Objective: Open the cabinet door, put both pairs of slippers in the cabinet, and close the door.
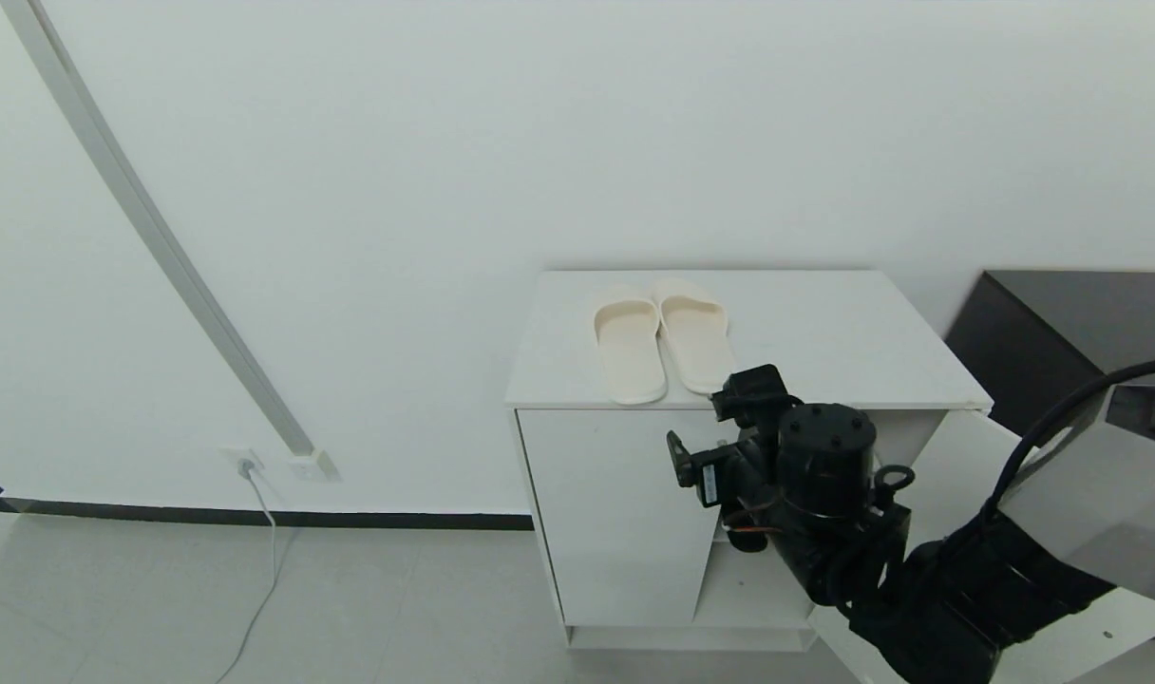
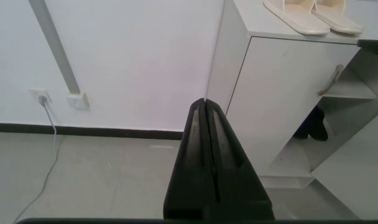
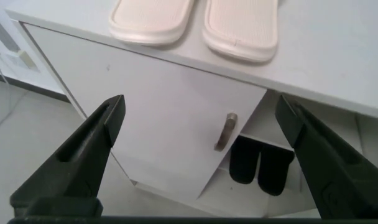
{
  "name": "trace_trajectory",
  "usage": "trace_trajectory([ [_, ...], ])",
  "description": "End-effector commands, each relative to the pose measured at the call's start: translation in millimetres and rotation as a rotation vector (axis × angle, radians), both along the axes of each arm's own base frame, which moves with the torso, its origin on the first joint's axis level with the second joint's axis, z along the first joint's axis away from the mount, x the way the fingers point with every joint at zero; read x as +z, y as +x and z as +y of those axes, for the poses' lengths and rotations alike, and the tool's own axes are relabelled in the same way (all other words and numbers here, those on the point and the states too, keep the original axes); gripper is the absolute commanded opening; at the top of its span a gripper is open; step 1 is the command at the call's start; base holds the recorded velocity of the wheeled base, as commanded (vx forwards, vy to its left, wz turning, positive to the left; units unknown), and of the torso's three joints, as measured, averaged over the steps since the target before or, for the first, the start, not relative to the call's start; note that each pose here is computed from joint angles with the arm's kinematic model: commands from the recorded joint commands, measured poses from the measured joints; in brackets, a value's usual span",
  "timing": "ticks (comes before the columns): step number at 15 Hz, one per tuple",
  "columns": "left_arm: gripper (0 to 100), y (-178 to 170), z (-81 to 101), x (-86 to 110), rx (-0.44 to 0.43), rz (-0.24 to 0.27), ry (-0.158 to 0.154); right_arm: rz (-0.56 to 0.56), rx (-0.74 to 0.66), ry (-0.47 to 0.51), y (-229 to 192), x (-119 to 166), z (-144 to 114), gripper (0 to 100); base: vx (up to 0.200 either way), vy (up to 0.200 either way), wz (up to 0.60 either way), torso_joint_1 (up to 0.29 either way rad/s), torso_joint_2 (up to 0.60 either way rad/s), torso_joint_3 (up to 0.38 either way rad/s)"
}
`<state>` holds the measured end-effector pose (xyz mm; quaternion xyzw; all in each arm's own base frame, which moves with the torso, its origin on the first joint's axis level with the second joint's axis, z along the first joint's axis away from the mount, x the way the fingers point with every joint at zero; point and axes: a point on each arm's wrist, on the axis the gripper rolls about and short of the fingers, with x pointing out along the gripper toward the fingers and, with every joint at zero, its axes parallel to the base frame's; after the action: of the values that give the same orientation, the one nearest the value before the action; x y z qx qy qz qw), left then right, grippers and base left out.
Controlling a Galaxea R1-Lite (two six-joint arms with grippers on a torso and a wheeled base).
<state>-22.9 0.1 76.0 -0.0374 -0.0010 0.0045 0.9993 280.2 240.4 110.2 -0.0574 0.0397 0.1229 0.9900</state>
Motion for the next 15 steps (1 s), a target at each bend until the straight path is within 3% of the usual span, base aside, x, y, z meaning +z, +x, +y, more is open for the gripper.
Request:
trace_trajectory([
  [1, 0, 0, 0.0, 0.0, 0.000, 0.002, -0.002, -0.007, -0.015, 0.040, 12, 21, 4, 100, 0.000, 0.000, 0.00, 0.000, 0.00, 0.000],
  [7, 0, 0, 0.0, 0.0, 0.000, 0.002, 0.000, 0.078, 0.008, 0.090, 14, 69, 25, 100, 0.000, 0.000, 0.00, 0.000, 0.00, 0.000],
  [12, 0, 0, 0.0, 0.0, 0.000, 0.002, -0.002, 0.128, -0.029, 0.112, 10, 71, 30, 100, 0.000, 0.000, 0.00, 0.000, 0.00, 0.000],
  [15, 0, 0, 0.0, 0.0, 0.000, 0.002, 0.000, 0.131, -0.033, 0.111, 11, 69, 30, 100, 0.200, 0.000, 0.00, -0.004, 0.00, 0.004],
])
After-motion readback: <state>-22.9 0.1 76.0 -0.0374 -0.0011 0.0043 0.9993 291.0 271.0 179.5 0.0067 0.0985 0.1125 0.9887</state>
